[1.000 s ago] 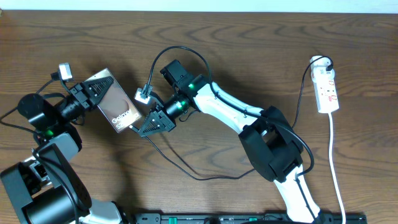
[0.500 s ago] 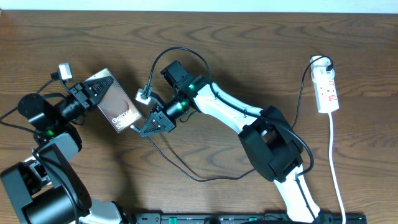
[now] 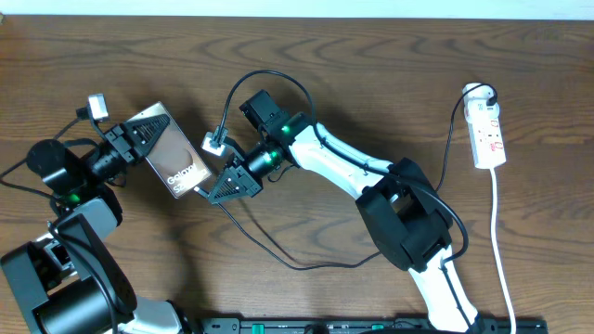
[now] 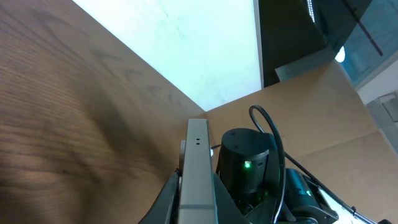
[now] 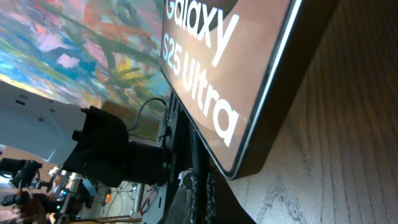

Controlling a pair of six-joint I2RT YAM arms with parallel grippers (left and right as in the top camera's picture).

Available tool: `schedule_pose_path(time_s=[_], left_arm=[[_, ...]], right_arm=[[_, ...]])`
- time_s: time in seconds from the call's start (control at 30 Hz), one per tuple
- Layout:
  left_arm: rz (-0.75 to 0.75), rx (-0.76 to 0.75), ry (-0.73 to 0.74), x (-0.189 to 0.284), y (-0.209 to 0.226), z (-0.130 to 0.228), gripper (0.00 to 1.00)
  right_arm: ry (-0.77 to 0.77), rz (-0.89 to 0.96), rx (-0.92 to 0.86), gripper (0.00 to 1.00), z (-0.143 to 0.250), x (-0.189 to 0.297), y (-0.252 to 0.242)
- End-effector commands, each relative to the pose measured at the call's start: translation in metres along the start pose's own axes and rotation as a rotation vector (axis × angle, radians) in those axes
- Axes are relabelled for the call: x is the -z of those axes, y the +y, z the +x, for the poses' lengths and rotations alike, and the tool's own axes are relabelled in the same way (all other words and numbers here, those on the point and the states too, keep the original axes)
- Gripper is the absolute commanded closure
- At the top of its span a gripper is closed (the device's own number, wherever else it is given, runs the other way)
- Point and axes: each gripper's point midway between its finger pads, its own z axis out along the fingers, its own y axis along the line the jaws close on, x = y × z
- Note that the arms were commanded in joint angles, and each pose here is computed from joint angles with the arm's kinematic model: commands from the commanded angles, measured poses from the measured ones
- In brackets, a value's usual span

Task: Plug charger to phone and switch on socket

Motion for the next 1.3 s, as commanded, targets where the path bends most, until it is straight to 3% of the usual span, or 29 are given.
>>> schedule_pose_path(time_s=[0.0, 1.27], left_arm=[[0.020, -0.028, 0.031, -0.0002, -0.0069, 0.0041, 0.93], [0.032, -0.062, 0.053, 0.0001, -0.0088, 0.0080, 0.93]], right_arm=[[0.002, -0.035, -0.011, 0.99, 0.0032, -0.0036, 0.0027], [0.001, -0.034, -0.009, 0.99, 0.0029, -0.0036, 0.0027]])
